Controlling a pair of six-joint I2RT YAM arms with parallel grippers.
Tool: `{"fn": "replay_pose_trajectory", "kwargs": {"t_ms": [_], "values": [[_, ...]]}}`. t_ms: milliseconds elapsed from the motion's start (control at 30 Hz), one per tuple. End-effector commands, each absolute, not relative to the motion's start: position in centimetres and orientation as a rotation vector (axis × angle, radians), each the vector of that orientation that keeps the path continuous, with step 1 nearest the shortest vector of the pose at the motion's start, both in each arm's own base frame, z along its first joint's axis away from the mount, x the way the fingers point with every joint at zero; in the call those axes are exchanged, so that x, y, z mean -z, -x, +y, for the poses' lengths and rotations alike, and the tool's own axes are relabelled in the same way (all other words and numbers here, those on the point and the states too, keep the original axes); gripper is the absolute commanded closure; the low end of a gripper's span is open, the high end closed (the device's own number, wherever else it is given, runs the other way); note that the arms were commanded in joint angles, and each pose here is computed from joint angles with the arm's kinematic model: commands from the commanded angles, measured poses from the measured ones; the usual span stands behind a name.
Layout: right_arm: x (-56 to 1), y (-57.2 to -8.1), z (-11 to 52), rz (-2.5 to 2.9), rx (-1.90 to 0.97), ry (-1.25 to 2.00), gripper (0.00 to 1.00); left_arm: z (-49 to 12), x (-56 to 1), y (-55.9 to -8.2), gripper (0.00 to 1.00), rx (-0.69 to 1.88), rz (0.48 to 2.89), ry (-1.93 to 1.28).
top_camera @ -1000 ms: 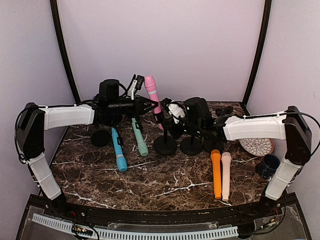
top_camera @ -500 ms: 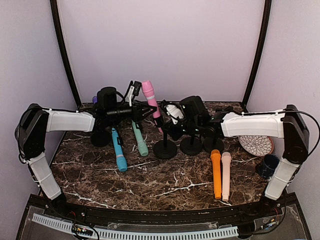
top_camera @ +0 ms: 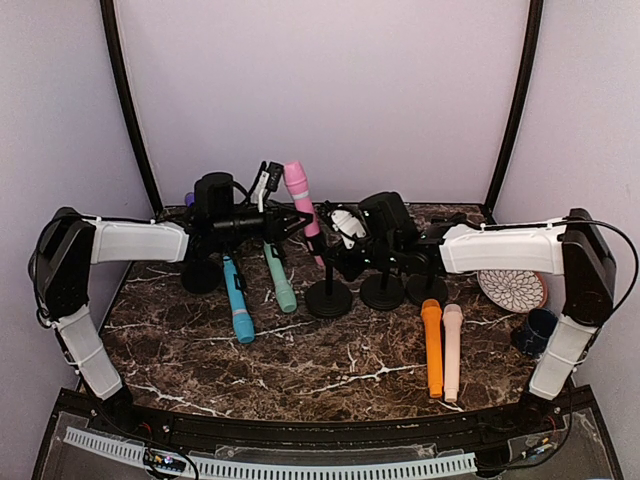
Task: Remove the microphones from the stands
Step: Remove the microphone from the microphone stand.
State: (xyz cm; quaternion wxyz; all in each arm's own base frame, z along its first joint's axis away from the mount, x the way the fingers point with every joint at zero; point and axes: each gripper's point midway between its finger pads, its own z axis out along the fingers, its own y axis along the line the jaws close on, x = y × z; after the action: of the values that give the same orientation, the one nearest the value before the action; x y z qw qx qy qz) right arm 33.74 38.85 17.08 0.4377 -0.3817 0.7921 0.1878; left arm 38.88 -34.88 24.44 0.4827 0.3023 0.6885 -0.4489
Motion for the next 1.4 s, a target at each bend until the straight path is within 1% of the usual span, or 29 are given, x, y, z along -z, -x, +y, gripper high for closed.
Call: {"fn": "replay_pose_trajectory", "kwargs": {"t_ms": [0, 100, 533, 667, 733, 767, 800, 900, 1233, 1300, 1367], "values": [[-12.1, -35.5, 31.9, 2.141, -0.147, 0.899, 1.00, -32.4, -34.1, -40.8, 1.00, 0.988, 1.576, -0.618], [-12.0, -35.1, 31.9, 2.119, -0.133, 0.931, 1.00, -32.2, -33.4, -42.0, 1.00, 0.971, 1.666, -0.565], [-12.8, -35.1, 32.0, 2.104, -0.145, 0.910, 1.00, -32.4, -33.7, -41.8, 1.00, 0.994, 1.661, -0.570], [-13.4, -35.7, 31.9, 2.129, -0.160, 0.852, 1.00, -32.4, -34.3, -40.6, 1.00, 1.007, 1.579, -0.629], [-13.4, -36.1, 31.8, 2.153, -0.175, 0.834, 1.00, -32.4, -36.1, -39.1, 1.00, 1.015, 1.430, -0.681], [-13.4, -36.2, 31.9, 2.165, -0.186, 0.824, 1.00, -32.3, -35.7, -37.8, 1.00, 1.025, 1.399, -0.713], [-13.4, -36.3, 31.9, 2.179, -0.203, 0.812, 1.00, -32.2, -36.6, -37.1, 1.00, 1.020, 1.326, -0.725], [-13.4, -36.4, 32.0, 2.205, -0.249, 0.796, 1.00, -32.1, -36.2, -35.8, 1.00, 1.002, 1.289, -0.763], [-13.5, -36.6, 31.8, 2.198, -0.256, 0.800, 1.00, -32.4, -35.3, -35.9, 1.00, 0.980, 1.310, -0.773], [-13.6, -36.5, 31.7, 2.181, -0.252, 0.805, 1.00, -32.2, -35.2, -36.4, 1.00, 0.970, 1.332, -0.745], [-13.4, -36.5, 31.4, 2.169, -0.229, 0.818, 1.00, -32.1, -34.4, -37.6, 1.00, 0.951, 1.418, -0.702]]}}
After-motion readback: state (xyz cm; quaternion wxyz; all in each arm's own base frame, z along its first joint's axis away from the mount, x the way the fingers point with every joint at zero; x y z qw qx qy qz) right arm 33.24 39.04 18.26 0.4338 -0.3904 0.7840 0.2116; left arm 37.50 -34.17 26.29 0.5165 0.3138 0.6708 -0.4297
